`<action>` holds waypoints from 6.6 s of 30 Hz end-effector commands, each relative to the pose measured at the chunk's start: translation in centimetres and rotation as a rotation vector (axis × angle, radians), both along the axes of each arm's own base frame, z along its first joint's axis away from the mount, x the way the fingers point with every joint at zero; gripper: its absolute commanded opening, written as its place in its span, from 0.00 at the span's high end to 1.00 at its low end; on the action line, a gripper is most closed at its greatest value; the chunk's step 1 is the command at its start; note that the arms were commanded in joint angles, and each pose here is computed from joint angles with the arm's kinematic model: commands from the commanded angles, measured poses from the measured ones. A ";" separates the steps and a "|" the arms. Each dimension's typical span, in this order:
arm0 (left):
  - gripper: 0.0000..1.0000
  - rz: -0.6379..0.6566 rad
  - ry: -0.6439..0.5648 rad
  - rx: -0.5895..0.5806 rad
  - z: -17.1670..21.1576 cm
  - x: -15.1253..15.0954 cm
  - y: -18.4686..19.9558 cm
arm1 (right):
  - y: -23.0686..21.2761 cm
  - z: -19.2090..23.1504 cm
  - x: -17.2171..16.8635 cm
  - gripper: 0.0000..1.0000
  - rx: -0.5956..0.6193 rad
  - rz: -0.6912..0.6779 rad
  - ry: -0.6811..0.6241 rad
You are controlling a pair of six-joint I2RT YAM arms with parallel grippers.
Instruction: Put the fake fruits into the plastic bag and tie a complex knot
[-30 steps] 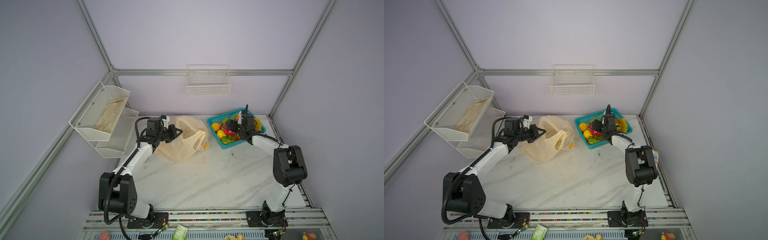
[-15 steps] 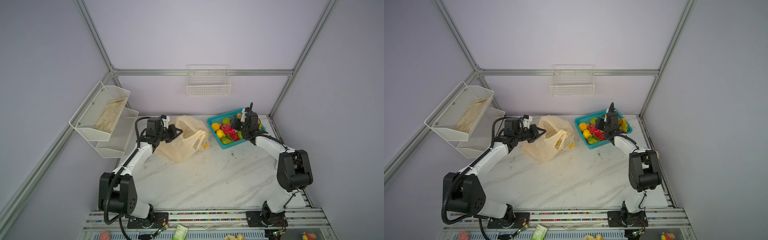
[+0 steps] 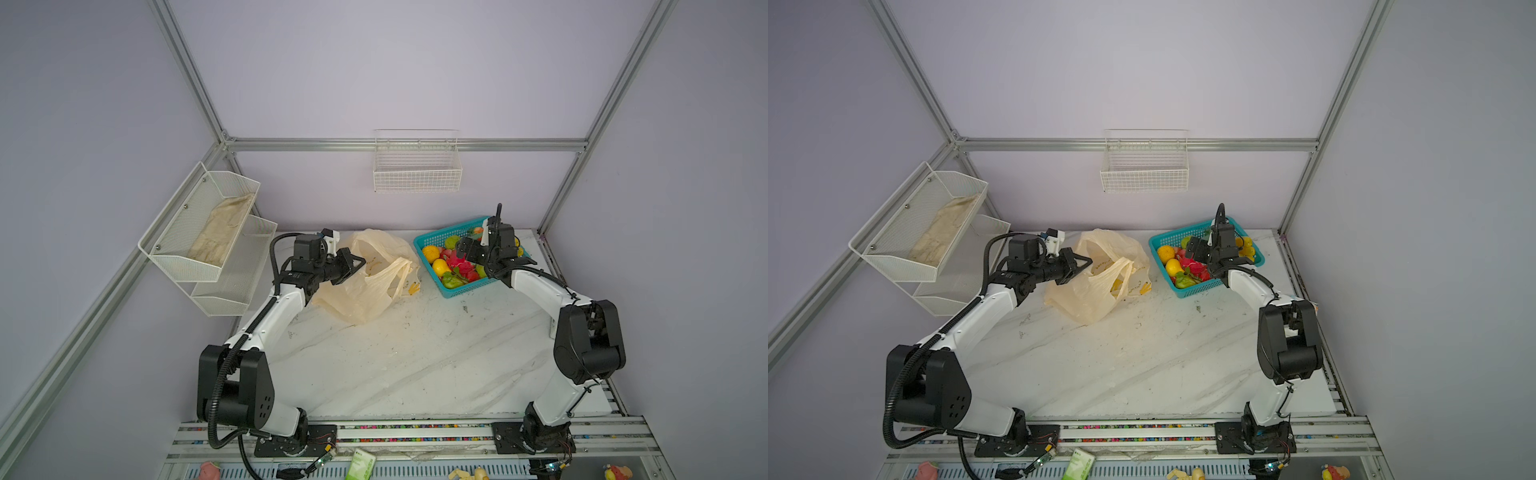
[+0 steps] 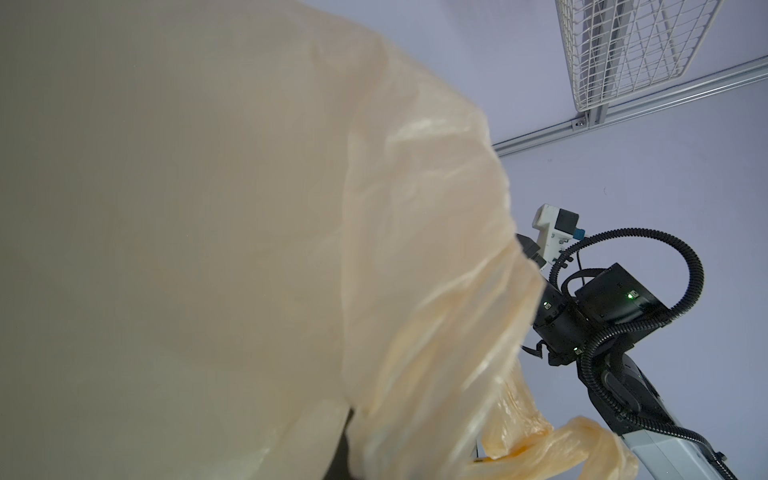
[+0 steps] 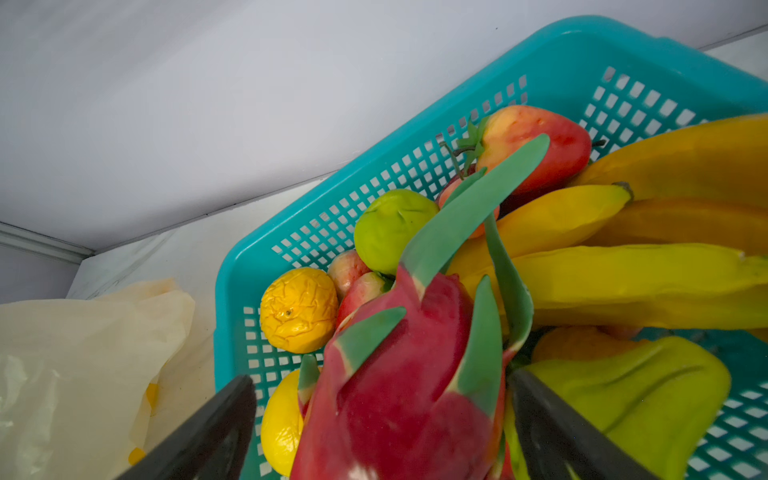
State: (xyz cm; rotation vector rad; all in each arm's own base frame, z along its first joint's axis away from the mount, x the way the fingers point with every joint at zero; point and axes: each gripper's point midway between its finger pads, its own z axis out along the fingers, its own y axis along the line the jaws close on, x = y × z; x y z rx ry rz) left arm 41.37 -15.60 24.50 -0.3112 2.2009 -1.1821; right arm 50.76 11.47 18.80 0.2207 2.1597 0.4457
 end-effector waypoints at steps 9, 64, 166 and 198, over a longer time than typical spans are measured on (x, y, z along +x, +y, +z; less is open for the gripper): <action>1.00 -0.016 -0.041 -0.015 0.7 -0.7 0.1 | -2.7 0.3 5.6 0.23 0.144 -0.039 0.021; 1.00 -0.034 -0.028 -0.080 0.9 -0.8 -0.4 | 3.8 19.0 -4.0 1.00 0.463 0.320 -0.410; 1.00 -0.227 0.056 -0.288 2.6 -3.5 -10.1 | 17.3 10.4 -6.7 1.00 0.737 -0.119 -0.568; 1.00 -0.181 0.060 -0.229 -1.9 -2.6 -8.0 | 20.2 1.1 -7.2 0.71 0.451 0.091 -0.238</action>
